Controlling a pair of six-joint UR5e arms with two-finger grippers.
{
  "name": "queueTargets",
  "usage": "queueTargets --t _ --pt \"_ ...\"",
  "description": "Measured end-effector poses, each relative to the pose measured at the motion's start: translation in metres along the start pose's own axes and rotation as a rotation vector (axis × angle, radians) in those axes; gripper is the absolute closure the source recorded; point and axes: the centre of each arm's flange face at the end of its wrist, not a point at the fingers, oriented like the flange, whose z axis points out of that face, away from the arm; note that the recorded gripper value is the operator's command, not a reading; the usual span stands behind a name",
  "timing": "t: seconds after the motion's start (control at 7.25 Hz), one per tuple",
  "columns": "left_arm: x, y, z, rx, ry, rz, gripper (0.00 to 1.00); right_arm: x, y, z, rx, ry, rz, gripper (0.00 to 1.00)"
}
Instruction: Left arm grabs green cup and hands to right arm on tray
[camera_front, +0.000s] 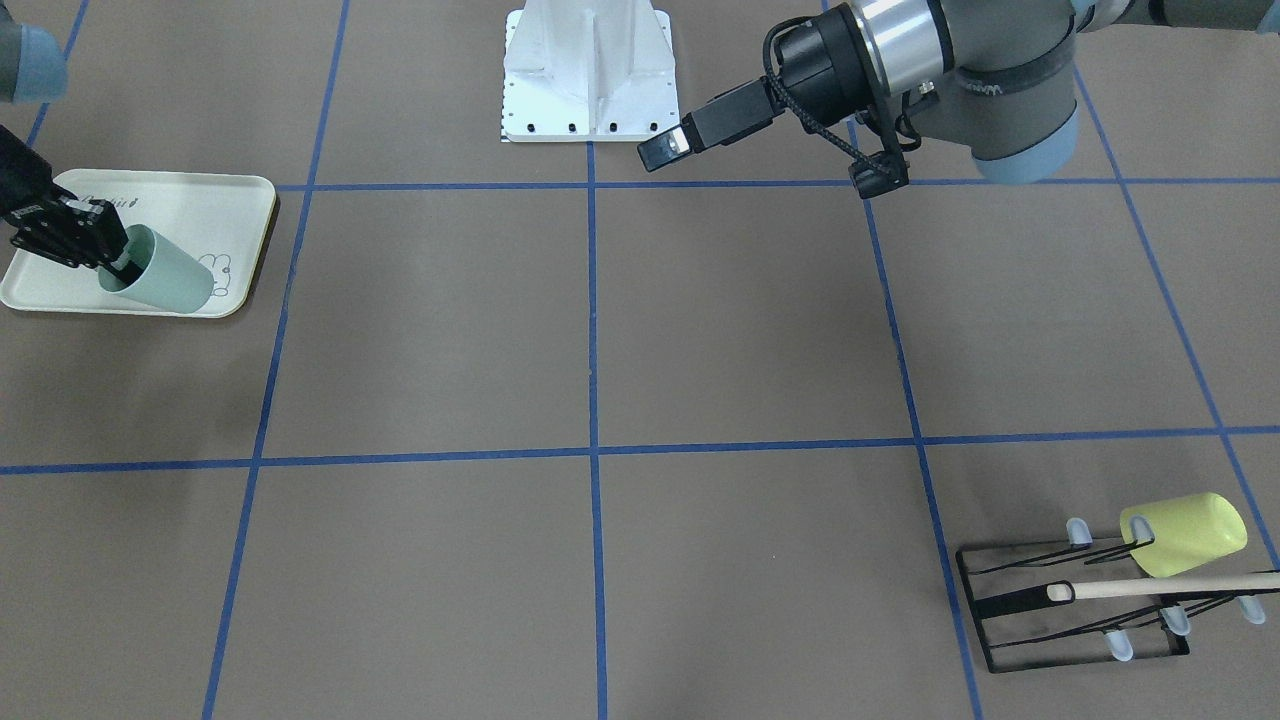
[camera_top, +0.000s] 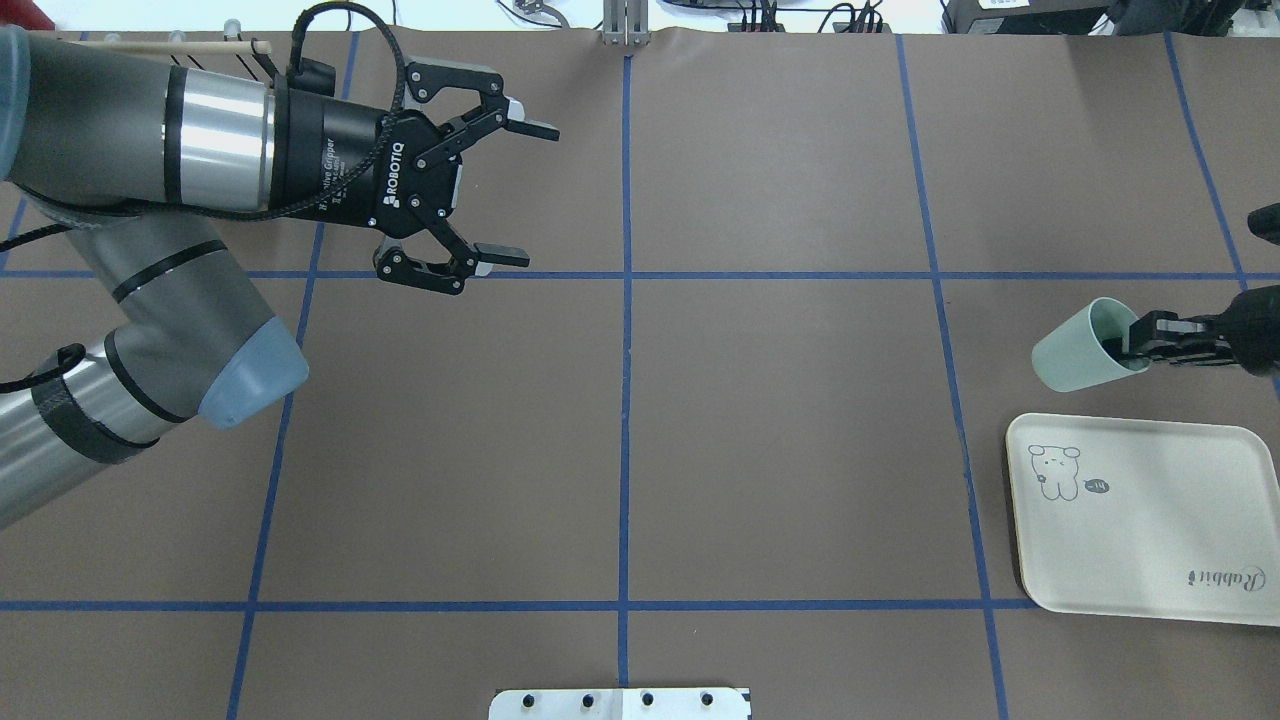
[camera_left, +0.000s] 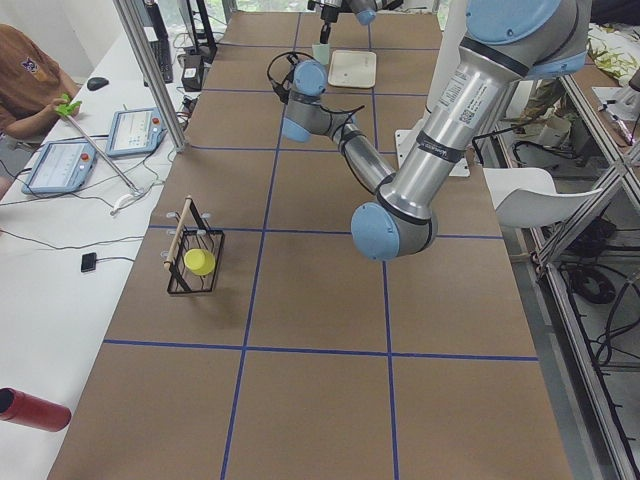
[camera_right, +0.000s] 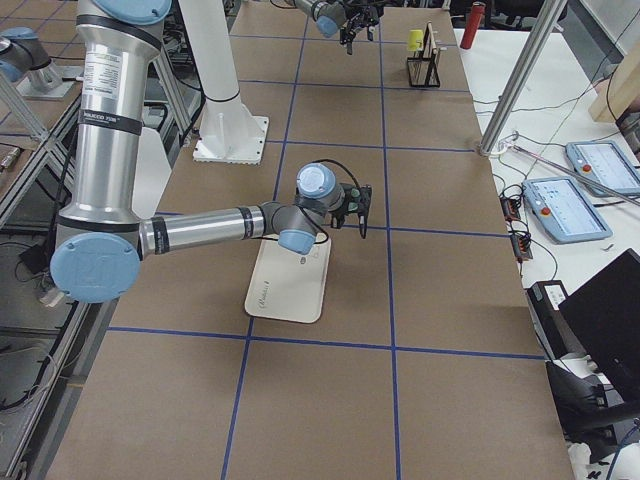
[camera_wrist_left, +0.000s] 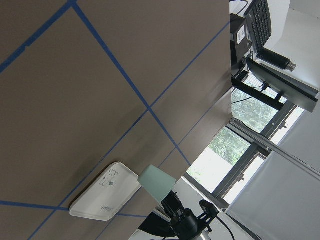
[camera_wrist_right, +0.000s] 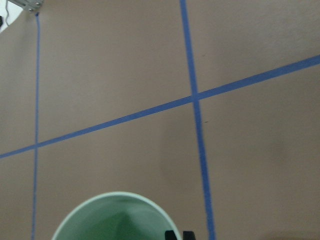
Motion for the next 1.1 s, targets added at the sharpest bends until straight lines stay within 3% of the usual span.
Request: queueTargets --t 0.28,0.41,0.69,1.1 --pt "-0.001 -0.002 0.002 0.005 -0.003 -0.004 0.00 0.038 0.046 0.008 -0.075 0.159 -0.110 1.00" --pt "-0.002 -0.003 0.002 0.006 -0.004 -0.006 0.00 0.052 0.060 0.012 -0.082 0.218 -0.145 1.00" --pt "-0.001 -0.002 0.003 0.004 -0.003 -0.005 0.00 0.069 0.070 0.014 -0.086 0.268 -0.170 1.00" --pt "0.000 0.000 0.004 0.001 0.001 -0.002 0.00 0.078 0.076 0.023 -0.121 0.275 -0.169 1.00"
